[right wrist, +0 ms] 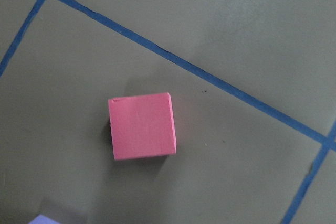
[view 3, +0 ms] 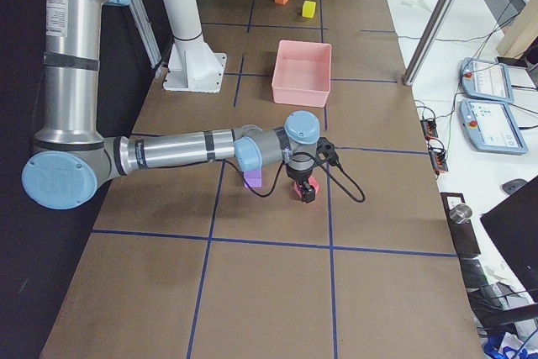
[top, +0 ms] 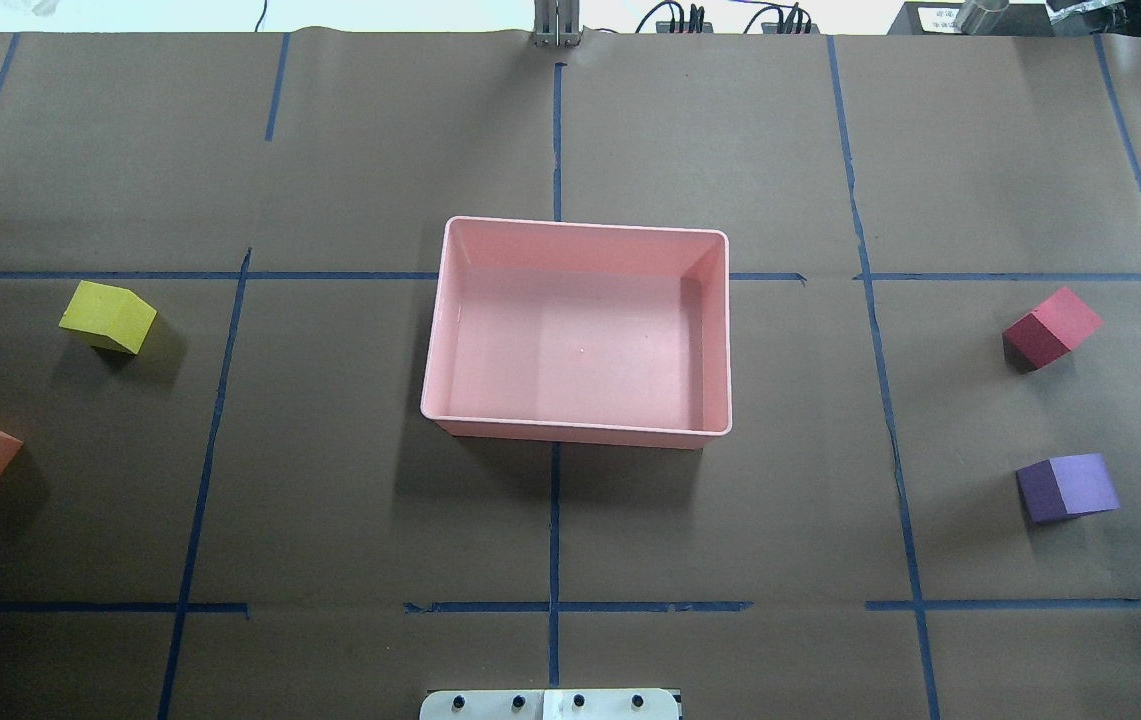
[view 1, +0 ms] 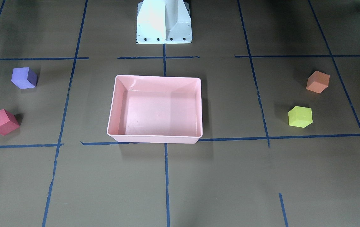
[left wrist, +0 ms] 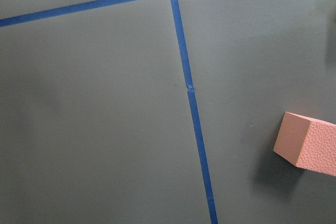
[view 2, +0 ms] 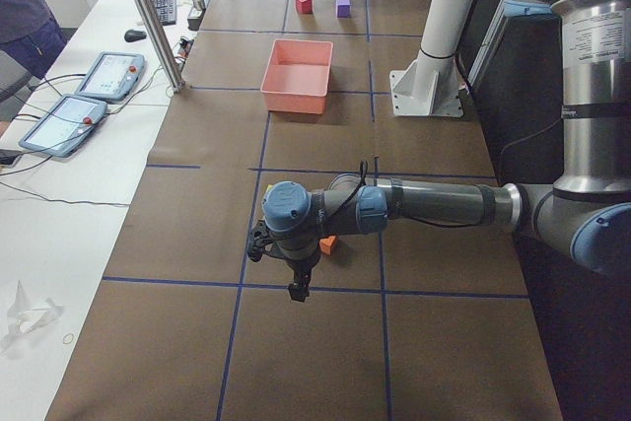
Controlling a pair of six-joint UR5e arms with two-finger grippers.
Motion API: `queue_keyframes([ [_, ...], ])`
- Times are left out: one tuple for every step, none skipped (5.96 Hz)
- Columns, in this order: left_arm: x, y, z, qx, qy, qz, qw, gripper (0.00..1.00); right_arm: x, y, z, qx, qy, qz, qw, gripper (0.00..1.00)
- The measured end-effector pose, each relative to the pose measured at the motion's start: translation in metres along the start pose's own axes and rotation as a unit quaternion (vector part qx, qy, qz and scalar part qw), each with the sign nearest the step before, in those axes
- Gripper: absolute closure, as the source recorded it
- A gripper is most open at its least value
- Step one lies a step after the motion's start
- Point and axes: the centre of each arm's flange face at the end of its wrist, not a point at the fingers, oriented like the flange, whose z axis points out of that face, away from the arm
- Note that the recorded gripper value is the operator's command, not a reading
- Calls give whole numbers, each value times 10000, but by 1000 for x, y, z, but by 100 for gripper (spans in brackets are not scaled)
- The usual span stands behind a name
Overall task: Place blocks into pink bin with both arms
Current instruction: 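Move the right gripper toward the pink cube, then lower the right gripper and grasp the pink cube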
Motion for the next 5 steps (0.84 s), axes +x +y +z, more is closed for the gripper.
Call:
queue_keyframes([
  [1, 0, 0, 6, -2, 8, 10000, 0, -14, -30, 21, -97, -72, -76, 9999, 0],
  [1, 0, -1, 9, -2, 11, 10000, 0, -28, -42, 42, -247, -77, -146, 9996, 0],
  [1, 0, -1, 12, -3, 14, 10000, 0, -37, -45, 64, -430, -8, -216, 9988, 0],
  [1, 0, -1, 12, -3, 14, 10000, 0, -39, -42, 82, -594, 48, -239, 9979, 0],
  [1, 0, -1, 13, -3, 13, 10000, 0, -38, -41, 95, -710, 94, -243, 9971, 0],
])
